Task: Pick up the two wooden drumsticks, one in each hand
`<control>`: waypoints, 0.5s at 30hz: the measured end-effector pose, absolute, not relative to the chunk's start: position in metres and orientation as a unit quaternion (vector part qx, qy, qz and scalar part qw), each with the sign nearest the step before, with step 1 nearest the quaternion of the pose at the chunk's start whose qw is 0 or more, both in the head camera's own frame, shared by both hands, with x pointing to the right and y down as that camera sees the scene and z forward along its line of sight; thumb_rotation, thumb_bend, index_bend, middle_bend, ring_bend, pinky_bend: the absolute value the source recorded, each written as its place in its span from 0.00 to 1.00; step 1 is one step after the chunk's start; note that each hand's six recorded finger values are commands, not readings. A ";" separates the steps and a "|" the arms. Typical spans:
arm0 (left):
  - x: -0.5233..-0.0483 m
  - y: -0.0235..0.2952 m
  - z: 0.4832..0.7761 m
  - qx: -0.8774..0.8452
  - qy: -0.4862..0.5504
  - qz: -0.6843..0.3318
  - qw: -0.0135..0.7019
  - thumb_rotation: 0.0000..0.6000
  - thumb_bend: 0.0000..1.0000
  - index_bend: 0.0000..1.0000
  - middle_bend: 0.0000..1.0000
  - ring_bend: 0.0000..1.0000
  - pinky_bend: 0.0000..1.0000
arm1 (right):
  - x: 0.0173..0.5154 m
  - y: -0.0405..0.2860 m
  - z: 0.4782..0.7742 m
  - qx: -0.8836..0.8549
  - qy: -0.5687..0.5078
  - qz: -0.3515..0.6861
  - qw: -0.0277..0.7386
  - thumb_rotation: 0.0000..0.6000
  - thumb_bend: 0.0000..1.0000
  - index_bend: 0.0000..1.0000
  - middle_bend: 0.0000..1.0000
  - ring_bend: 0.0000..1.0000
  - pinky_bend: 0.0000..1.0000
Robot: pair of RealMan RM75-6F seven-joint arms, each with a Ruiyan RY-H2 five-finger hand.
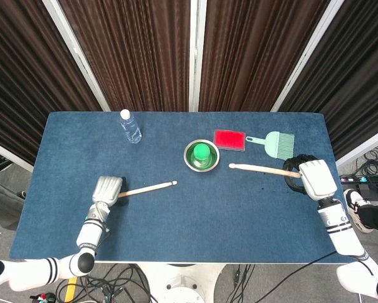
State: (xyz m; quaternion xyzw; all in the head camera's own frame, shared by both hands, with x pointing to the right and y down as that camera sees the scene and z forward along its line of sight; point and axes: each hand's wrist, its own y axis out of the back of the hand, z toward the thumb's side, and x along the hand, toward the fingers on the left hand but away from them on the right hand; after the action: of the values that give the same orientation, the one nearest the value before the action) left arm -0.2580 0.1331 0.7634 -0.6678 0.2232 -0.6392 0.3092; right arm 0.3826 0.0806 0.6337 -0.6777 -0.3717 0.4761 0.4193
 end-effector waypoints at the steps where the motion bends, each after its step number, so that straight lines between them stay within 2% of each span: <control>1: -0.258 0.133 0.764 -0.667 0.223 -0.640 0.309 0.82 0.27 0.45 0.50 0.63 0.72 | 0.383 0.081 0.634 -0.678 -0.372 0.477 0.419 1.00 0.53 0.68 0.64 0.38 0.46; 15: -0.258 0.133 0.769 -0.663 0.208 -0.647 0.316 0.81 0.31 0.46 0.53 0.63 0.72 | 0.386 0.082 0.638 -0.677 -0.372 0.481 0.414 1.00 0.53 0.68 0.64 0.38 0.46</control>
State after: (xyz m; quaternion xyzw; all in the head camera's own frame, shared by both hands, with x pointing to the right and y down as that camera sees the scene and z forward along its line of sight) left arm -0.2585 0.1333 0.7695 -0.6626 0.2075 -0.6468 0.3156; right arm 0.3861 0.0821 0.6377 -0.6775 -0.3724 0.4808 0.4137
